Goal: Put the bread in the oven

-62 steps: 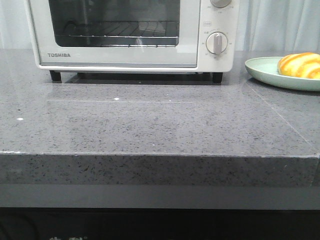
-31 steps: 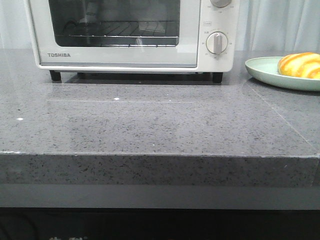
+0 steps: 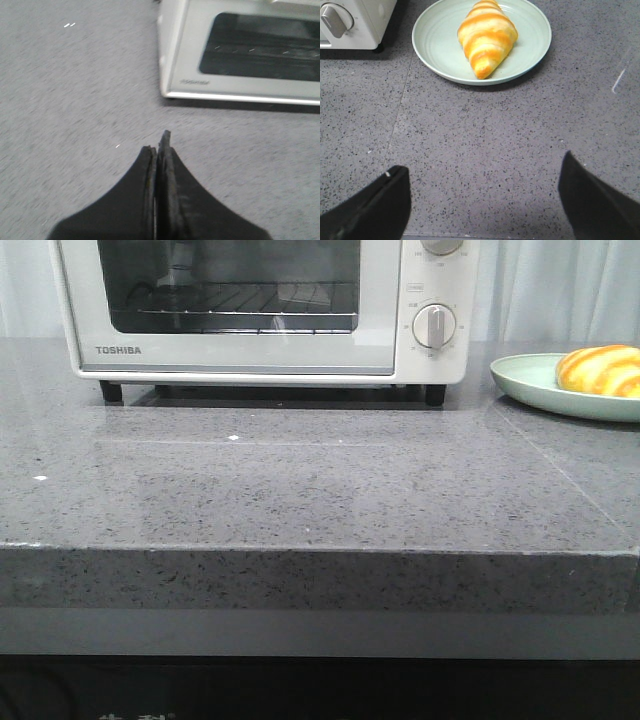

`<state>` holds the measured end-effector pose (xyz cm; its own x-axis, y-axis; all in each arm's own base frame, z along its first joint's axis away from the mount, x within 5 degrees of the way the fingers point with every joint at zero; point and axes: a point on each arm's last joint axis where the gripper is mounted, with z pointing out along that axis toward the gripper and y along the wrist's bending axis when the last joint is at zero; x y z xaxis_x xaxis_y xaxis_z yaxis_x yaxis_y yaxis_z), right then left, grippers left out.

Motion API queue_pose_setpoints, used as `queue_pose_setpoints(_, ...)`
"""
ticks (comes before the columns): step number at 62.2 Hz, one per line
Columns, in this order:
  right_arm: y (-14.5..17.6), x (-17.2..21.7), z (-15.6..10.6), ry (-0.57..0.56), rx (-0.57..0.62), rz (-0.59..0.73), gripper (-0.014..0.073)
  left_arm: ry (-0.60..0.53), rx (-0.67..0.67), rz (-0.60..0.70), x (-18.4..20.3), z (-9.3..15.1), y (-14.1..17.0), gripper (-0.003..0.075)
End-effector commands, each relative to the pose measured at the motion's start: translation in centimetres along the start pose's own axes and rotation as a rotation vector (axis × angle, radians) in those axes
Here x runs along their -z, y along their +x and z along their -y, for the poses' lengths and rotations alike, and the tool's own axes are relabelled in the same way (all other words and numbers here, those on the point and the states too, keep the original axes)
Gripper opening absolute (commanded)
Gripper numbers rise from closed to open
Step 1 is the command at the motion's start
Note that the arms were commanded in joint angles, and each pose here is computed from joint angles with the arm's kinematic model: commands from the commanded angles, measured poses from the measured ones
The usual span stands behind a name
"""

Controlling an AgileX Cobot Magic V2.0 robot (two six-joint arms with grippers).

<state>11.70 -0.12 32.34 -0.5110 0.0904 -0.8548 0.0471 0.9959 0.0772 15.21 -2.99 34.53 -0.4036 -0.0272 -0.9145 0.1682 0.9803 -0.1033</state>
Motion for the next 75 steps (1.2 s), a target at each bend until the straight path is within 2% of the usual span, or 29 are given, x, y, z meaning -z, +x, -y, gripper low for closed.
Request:
queue_pose_setpoints(1, -1.4, 0.4, 0.0, 0.005, 0.022, 0.087, 0.0653, 0.081, -0.010, 0.157, 0.2, 1.5, -3.1, -0.0018)
queue_pose_setpoints(20, -1.4, 0.4, 0.0, 0.005, 0.022, 0.080, 0.0653, 0.321, -0.108, 0.303, -3.1, 7.7, -7.4, -0.0018)
queue_pose_setpoints(33, -1.4, 0.4, 0.0, 0.005, 0.022, 0.079, 0.0653, 0.369, -0.118, 0.338, -7.1, 10.7, -9.2, -0.0018)
queue_pose_setpoints(44, -1.4, 0.4, 0.0, 0.004, 0.021, 0.079, 0.0653, 0.368, -0.122, 0.367, -10.4, 12.2, -10.6, -0.0018)
queue_pose_setpoints(57, -1.4, 0.4, 0.0, 0.004, 0.021, 0.081, 0.0653, 0.366, -0.126, 0.368, -13.1, 13.1, -10.7, -0.0018)
queue_pose_setpoints(64, -1.4, 0.4, 0.0, 0.004, 0.021, 0.082, 0.0653, 0.364, -0.132, 0.339, -14.2, 13.3, -10.1, -0.0018)
queue_pose_setpoints(75, -1.4, 0.4, 0.0, 0.004, 0.021, 0.082, 0.0653, 0.352, -0.153, 0.217, -14.7, 13.3, -8.9, -0.0018)
